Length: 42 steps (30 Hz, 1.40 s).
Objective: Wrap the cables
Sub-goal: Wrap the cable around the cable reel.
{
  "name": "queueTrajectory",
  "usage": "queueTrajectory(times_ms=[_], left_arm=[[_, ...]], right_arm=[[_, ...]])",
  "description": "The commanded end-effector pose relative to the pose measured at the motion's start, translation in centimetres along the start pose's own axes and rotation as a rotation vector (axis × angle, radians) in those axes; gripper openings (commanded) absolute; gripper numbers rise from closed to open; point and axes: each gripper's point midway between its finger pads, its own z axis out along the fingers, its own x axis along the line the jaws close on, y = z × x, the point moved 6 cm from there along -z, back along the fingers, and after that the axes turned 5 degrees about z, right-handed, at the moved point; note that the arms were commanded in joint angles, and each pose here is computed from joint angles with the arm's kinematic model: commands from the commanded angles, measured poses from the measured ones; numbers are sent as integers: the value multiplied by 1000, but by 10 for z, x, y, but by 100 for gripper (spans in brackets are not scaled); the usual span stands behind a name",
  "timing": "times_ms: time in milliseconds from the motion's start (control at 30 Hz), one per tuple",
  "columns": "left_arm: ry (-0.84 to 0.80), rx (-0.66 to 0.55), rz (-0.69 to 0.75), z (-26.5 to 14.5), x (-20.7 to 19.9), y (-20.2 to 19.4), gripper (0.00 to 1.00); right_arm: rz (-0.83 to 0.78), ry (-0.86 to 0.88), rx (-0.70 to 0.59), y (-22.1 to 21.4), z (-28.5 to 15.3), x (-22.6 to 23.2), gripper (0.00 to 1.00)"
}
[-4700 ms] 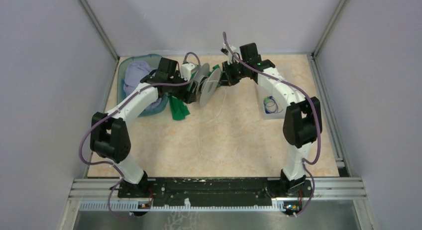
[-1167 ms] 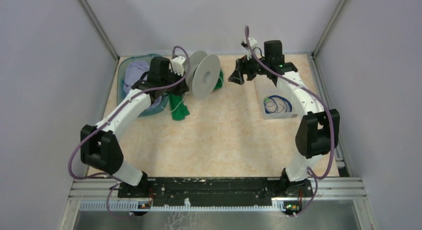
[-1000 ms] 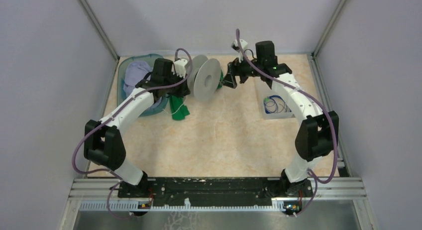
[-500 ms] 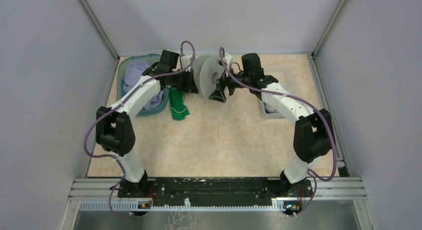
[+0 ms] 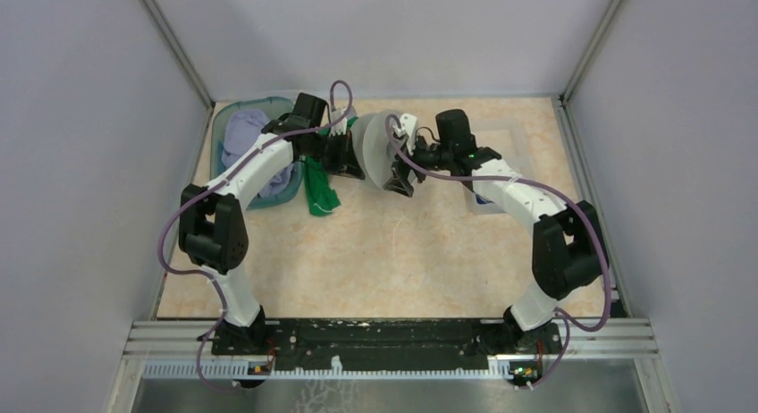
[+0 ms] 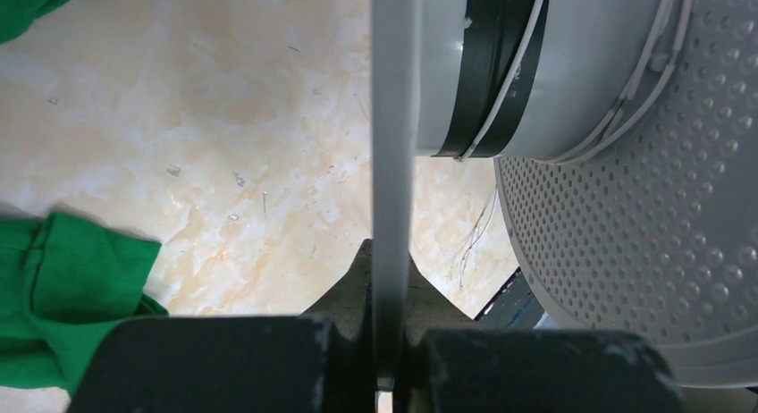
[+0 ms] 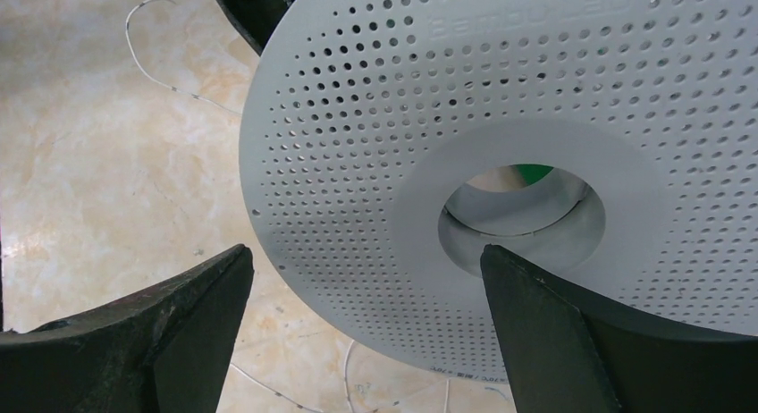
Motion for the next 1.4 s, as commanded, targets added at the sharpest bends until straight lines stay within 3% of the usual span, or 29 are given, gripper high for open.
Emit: queueTrajectory(times_ms=[0,367,600,700,767,867,900,1067,1367], left_arm=[[-96,-60,30,-13,-22,19,0],[-143,-60,33,-15,-29,19,0],[-173,-64,39,-19,-34,18,0],[-183,-68,42,-20,-36,17,0],[-202,-71,45,-21,-39,18,0],[-249,-76,48,-22,-43,19,0],[-263,-76,46,-22,-44,19,0],[-299,-89,50,-23,-43,22,21],[-334,-138,118,-37,-42,22,51]], right_arm=[[-127,7,-61,22,-7,8,99],[-199,20,3,10,1,22,99],[-223,-68,30,5,6,16,97],[-205,-81,20,8,6,15,88],[-187,-92,10,11,5,14,77],[-152,-109,-6,14,6,14,50],[-138,-113,-11,15,6,14,37],[-74,-117,-26,16,6,16,0],[31,-137,-38,28,5,14,0]])
